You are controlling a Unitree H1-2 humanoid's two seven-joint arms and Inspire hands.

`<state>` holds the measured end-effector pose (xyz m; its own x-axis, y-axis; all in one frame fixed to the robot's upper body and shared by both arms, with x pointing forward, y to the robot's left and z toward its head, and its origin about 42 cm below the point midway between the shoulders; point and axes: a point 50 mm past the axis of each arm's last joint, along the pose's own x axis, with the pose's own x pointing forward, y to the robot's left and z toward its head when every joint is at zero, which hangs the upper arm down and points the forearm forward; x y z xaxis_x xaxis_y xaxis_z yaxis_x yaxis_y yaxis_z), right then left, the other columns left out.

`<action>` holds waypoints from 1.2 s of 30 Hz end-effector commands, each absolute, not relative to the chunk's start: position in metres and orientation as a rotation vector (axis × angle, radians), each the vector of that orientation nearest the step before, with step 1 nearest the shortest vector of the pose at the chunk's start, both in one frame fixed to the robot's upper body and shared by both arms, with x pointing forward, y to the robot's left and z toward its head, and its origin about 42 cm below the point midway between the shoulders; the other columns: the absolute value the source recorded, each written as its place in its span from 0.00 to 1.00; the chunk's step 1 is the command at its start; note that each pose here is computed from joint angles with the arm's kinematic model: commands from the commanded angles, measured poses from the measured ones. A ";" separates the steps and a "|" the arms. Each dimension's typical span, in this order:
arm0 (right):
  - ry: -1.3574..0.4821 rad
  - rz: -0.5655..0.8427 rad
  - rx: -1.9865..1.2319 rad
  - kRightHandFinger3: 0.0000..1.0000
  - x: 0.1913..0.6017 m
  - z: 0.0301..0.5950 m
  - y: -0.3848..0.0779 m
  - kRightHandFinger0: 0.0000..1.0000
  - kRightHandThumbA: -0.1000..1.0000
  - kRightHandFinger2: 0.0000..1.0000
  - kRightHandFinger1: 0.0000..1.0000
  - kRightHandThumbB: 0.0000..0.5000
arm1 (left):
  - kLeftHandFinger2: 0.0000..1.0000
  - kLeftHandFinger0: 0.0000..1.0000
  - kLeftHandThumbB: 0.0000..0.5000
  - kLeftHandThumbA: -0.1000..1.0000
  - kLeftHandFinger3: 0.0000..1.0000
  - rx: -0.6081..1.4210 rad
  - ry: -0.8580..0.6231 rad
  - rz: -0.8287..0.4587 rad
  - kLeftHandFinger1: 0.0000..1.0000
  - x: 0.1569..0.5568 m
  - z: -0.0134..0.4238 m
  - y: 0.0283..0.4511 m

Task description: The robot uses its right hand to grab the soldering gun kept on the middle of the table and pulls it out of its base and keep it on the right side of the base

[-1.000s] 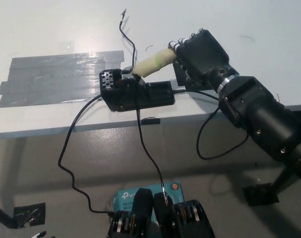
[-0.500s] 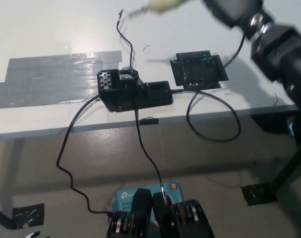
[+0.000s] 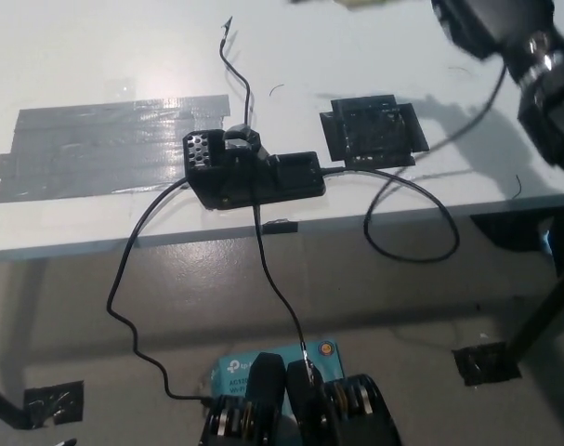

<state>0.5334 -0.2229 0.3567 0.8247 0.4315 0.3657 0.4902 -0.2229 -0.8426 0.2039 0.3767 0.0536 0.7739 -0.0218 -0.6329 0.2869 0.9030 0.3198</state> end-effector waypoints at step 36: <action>0.426 0.391 -1.587 1.00 0.515 0.258 -0.240 1.00 0.49 1.00 1.00 0.35 | 1.00 0.87 0.34 0.76 1.00 0.450 0.662 -0.179 0.76 0.199 0.058 0.380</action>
<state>0.5014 -0.2190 0.2232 0.9676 0.0871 -0.2370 -0.2200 -0.1703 -0.9605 0.2014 0.3739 0.0512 0.7690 -0.0242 -0.6387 0.2924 0.9019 0.3179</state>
